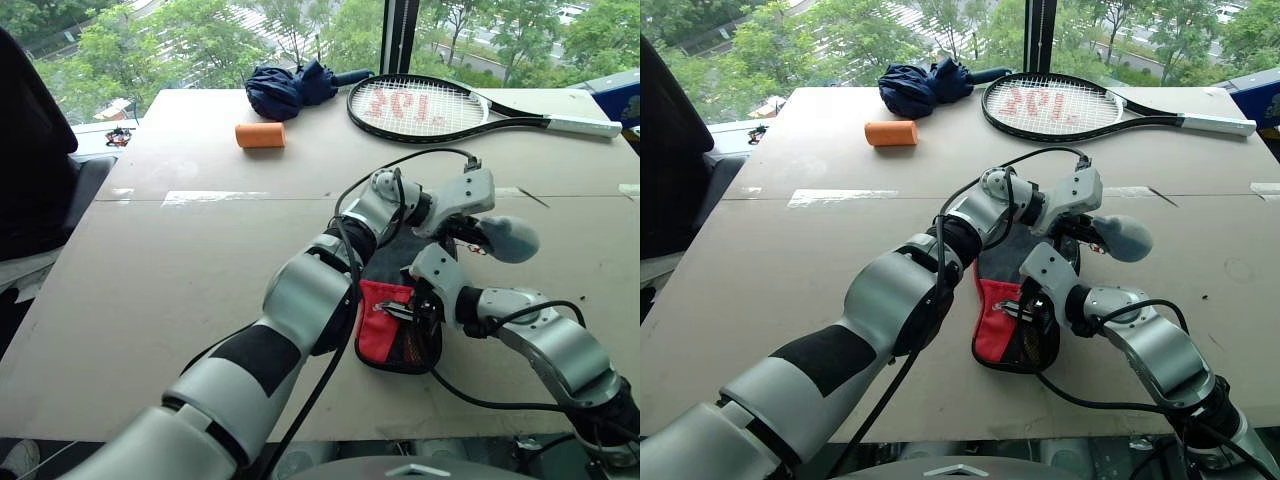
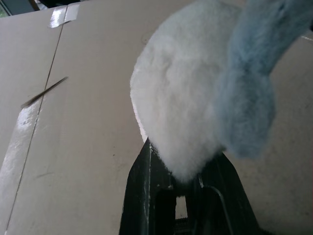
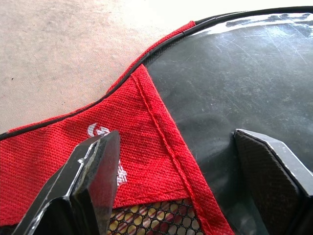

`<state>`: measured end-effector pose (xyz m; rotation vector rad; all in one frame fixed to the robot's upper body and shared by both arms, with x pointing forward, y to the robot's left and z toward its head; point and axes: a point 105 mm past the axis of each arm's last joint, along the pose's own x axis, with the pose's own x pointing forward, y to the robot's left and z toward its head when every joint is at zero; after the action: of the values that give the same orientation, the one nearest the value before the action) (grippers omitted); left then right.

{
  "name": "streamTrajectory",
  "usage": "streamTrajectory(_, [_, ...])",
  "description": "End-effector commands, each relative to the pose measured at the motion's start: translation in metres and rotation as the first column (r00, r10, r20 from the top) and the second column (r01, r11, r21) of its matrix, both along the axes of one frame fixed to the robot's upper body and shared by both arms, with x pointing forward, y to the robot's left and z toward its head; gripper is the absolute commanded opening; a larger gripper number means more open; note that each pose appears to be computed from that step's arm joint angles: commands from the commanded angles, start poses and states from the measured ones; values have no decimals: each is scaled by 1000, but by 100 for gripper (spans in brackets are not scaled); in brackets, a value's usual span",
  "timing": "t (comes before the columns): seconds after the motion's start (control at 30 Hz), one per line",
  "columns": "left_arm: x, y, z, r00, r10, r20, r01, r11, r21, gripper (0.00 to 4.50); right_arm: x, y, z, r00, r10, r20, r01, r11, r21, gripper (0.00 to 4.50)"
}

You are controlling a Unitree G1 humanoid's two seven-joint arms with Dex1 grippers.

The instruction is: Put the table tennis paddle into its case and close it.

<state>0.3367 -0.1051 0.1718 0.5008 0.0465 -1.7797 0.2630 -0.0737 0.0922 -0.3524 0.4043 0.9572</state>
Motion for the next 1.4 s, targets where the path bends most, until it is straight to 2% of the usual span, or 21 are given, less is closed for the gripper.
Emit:
streamTrajectory(0.03, [-12,-8,15,995,-99,23,100,994,-37,2,-16,3,-31,986,28,-164,-31,999,-15,374])
streamTrajectory(0.13, [-3,-10,16,998,-15,57,18,998,-56,2,-15,3,-31,986,28,-163,-31,999,-15,374])
streamTrajectory(0.23, [6,-9,23,995,56,87,-49,995,-89,117,-15,2,-31,986,26,-162,-29,999,-16,374])
streamTrajectory(0.3, [12,-8,25,982,86,168,-71,993,-93,204,-15,2,-31,986,27,-162,-30,999,-17,374])
streamTrajectory(0.47, [16,3,38,978,81,191,-55,989,-135,444,-13,-1,-31,986,27,-163,-31,999,-21,374])
streamTrajectory(0.57, [26,13,56,959,135,250,-88,978,-191,444,-12,-1,-31,987,34,-160,-38,999,-22,374])
streamTrajectory(0.67, [37,40,68,951,169,258,-110,967,-229,444,-9,-3,-27,988,32,-149,-34,999,-9,374])
streamTrajectory(0.87, [46,85,46,941,148,304,-122,987,-104,444,-14,-3,-18,985,66,-156,-54,996,77,374])
streamTrajectory(0.97, [44,110,30,953,132,272,-120,991,-62,444,-18,-12,18,990,127,-67,-107,964,244,374])
streamTrajectory(1.03, [41,115,23,959,124,255,-112,992,-59,444,-19,-25,32,991,131,-13,-123,956,268,374])
streamTrajectory(1.1, [39,116,20,964,122,234,-110,992,-64,444,-14,-39,33,996,85,-16,-79,968,239,374])
streamTrajectory(1.3, [28,119,-13,978,82,189,-92,995,43,444,-6,-94,68,999,-21,25,13,957,291,374])
streamTrajectory(1.4, [18,110,-25,987,33,160,-45,997,70,444,28,-136,86,972,-200,125,168,959,226,374])
